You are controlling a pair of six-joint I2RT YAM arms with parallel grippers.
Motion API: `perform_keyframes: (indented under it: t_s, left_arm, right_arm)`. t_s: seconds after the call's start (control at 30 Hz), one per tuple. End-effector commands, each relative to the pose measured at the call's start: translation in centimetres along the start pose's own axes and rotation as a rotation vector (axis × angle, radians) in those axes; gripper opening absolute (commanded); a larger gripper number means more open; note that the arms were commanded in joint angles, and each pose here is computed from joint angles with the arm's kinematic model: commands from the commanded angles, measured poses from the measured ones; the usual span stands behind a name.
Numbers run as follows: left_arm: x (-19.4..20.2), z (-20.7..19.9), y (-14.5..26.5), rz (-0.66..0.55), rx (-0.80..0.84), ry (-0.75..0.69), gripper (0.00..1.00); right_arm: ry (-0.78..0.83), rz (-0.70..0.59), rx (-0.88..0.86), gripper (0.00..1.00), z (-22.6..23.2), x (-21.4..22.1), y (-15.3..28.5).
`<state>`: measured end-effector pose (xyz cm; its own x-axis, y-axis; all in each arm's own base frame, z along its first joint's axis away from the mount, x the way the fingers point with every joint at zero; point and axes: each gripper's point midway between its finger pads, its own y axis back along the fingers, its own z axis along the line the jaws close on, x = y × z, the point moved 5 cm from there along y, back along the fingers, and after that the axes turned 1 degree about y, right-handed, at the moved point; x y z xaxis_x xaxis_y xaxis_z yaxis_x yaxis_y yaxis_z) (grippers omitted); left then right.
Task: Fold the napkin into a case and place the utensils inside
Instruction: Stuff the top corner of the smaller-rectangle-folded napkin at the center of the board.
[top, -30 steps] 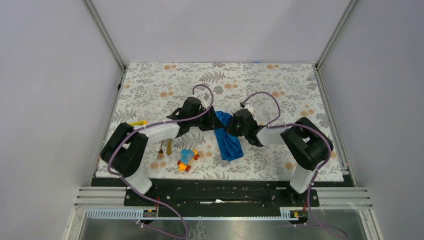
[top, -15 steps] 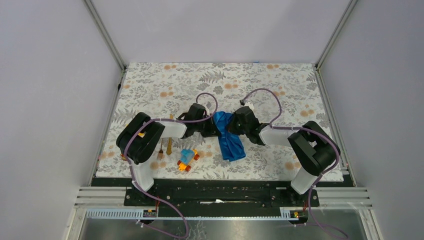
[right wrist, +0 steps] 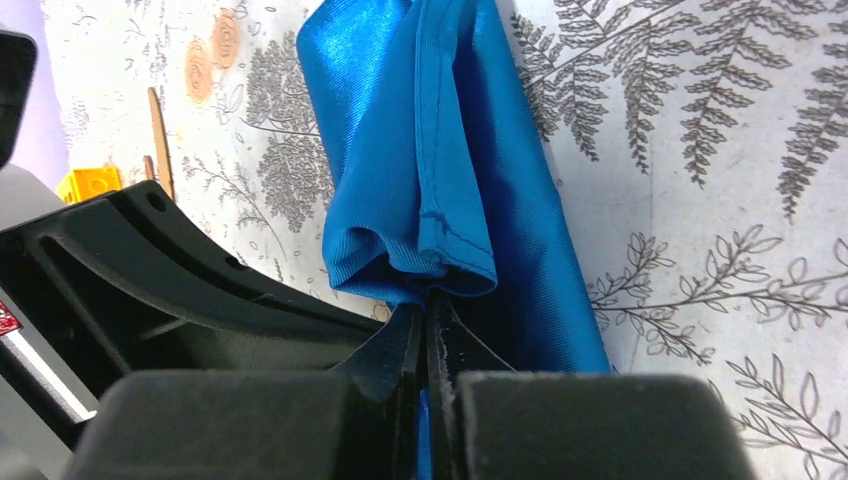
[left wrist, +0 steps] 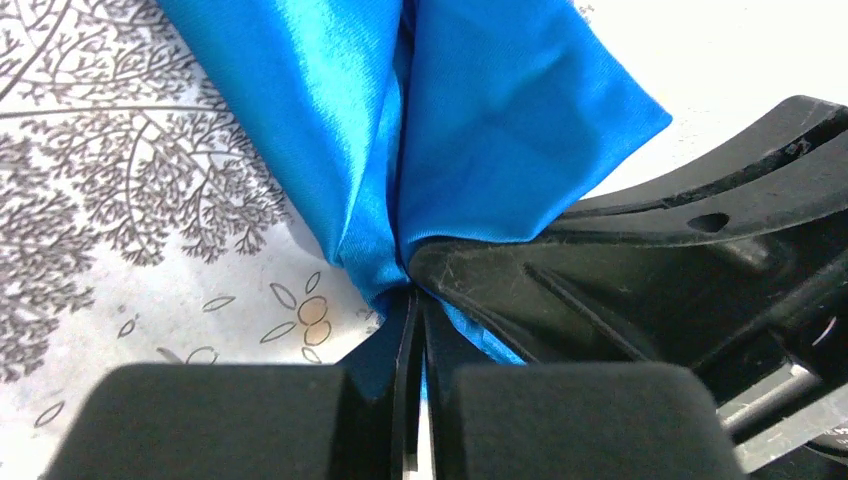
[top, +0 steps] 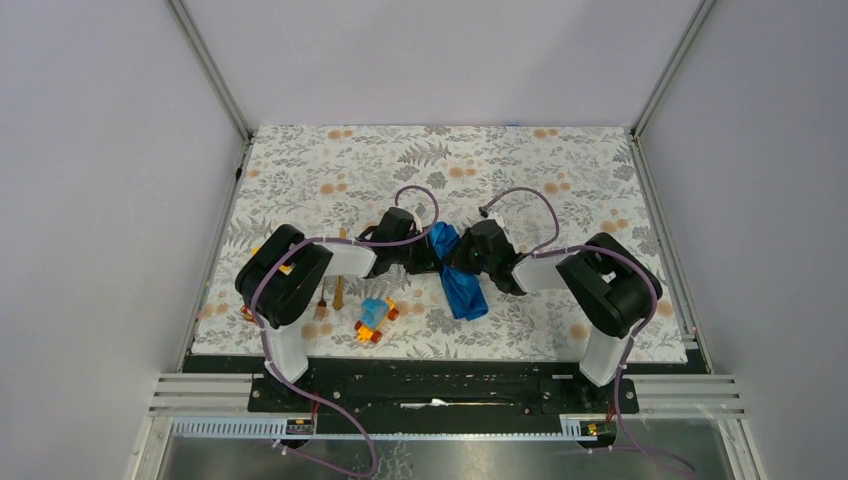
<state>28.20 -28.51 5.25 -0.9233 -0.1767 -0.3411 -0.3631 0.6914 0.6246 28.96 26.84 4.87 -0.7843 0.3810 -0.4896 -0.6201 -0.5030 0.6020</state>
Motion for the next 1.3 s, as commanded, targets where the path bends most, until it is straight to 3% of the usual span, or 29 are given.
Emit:
perform_keyframes:
  t_s: [0.0, 0.17, 0.43, 0.53, 0.77, 1.07, 1.2, 1.27]
  left_arm:
    - [0.0, 0.1, 1.1, -0.013, -0.051, -0.031, 0.11]
    - [-0.5, -1.1, 2.4, -0.039, -0.020, -0.041, 0.20]
    - [-1.4, -2.2, 5.5, -0.112, -0.003, -0.030, 0.49]
    - [-1.2, -2.7, 5.6, -0.109, 0.036, -0.009, 0.55]
    - [0.5, -1.6, 3.0, -0.051, -0.036, 0.030, 0.54]
    - [1.1, -0.3, 0.3, -0.067, -0.171, 0.014, 0.55]
    - [2.0, 1.5, -0.5, -0.029, -0.268, 0.023, 0.41]
    - [2.5, 2.3, -0.5, -0.024, -0.314, 0.014, 0.36]
  right_arm:
    - [-0.029, -0.001, -0.010, 0.00, -1.1, 1.4, -0.7]
    - [-0.055, 0.009, 0.017, 0.00, -2.6, 2.4, -1.1]
    - [-0.048, 0.013, 0.048, 0.00, -3.4, 2.3, -0.5]
    - [-0.055, 0.021, 0.044, 0.00, -3.4, 2.3, -0.4]
    - [-0.080, 0.022, 0.003, 0.00, -2.4, 1.5, -0.1]
    - [-0.096, 0.043, -0.053, 0.00, -0.9, 1.2, 0.1]
    - [-0.083, 0.053, -0.073, 0.01, -0.2, 0.9, 0.6]
    - [-0.068, 0.050, -0.069, 0.06, 0.0, 0.6, 0.9]
